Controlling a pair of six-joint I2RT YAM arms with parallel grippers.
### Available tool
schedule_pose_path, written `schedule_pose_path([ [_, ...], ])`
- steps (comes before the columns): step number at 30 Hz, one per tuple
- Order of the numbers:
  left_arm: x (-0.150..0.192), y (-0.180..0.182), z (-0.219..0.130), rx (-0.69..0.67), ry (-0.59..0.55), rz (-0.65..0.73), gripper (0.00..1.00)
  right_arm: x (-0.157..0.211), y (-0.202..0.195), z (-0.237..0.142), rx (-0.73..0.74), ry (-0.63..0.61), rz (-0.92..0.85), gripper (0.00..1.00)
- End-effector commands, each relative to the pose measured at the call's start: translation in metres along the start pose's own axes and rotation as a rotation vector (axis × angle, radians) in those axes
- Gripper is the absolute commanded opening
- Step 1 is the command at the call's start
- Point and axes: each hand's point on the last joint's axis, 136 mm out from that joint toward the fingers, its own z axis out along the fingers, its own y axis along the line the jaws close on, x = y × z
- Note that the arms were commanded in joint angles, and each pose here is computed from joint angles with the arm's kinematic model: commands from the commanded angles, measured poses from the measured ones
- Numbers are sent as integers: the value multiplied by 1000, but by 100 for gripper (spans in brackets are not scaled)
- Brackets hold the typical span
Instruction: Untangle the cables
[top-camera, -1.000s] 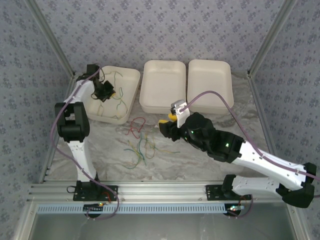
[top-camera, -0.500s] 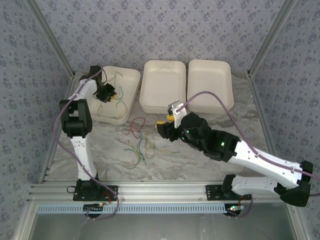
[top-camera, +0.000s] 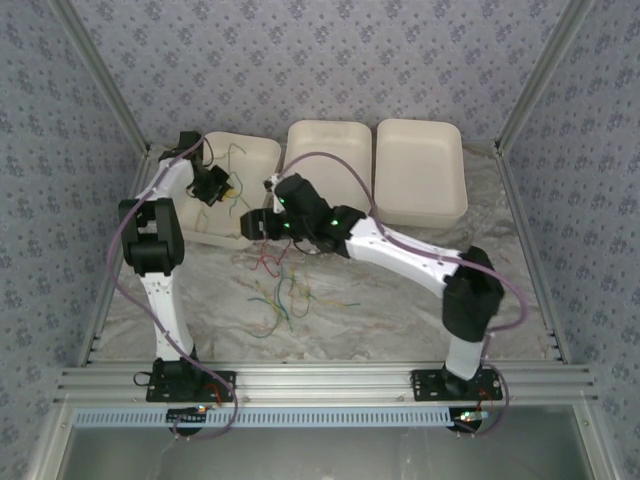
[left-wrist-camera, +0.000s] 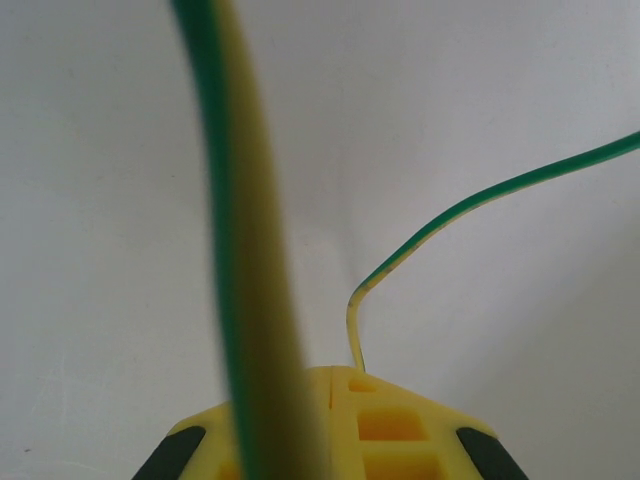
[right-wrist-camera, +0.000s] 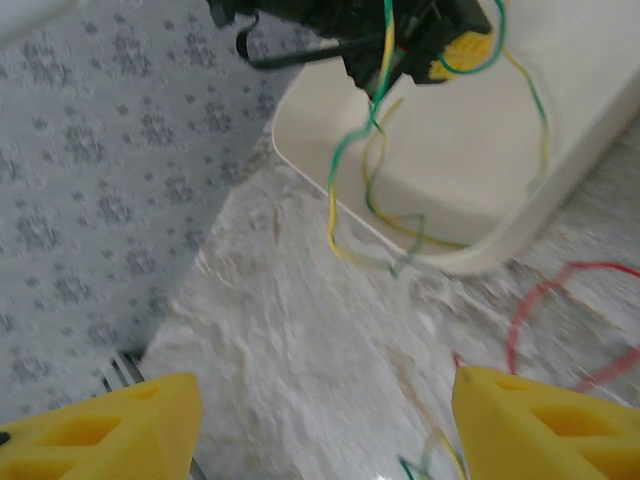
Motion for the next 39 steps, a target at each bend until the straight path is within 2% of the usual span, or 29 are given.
schedule_pose_path([
  [1, 3, -10, -9, 36, 3, 0, 0, -23, 10, 20, -60, -10, 97, 68],
  [6, 3, -13, -9, 52, 10, 6, 0, -35, -3, 66, -59, 8, 131, 64],
  [9, 3, -14, -10, 54, 14, 12, 0, -45, -15, 87, -73, -1, 159, 56],
  [11, 4, -14, -12, 57, 18, 15, 0, -51, -21, 98, -79, -2, 173, 45],
  [15, 4, -16, -16, 69, 16, 22, 0, -59, -42, 111, -33, -15, 191, 5],
  [16, 3, -18, -18, 79, 13, 24, 0, -61, -51, 112, -11, -22, 198, 0],
  [23, -2, -26, -32, 124, 16, 27, 0, -68, -125, 134, 141, -10, 254, 0],
  [29, -4, -19, -35, 140, 42, 8, 2, -60, -161, 155, 210, 18, 294, 0],
  [30, -3, -21, -36, 160, 52, 2, 9, -58, -164, 156, 210, 20, 299, 0],
  [32, 0, -26, -40, 196, 65, -2, 33, -58, -164, 158, 200, 21, 298, 0],
  [34, 1, -34, -51, 221, 53, 15, 51, -60, -159, 158, 183, 19, 284, 0],
  [36, 3, -38, -64, 237, 38, 24, 60, -62, -155, 156, 179, 19, 265, 0],
  [39, 3, -48, -85, 271, 6, 37, 65, -64, -153, 153, 175, 21, 256, 0],
])
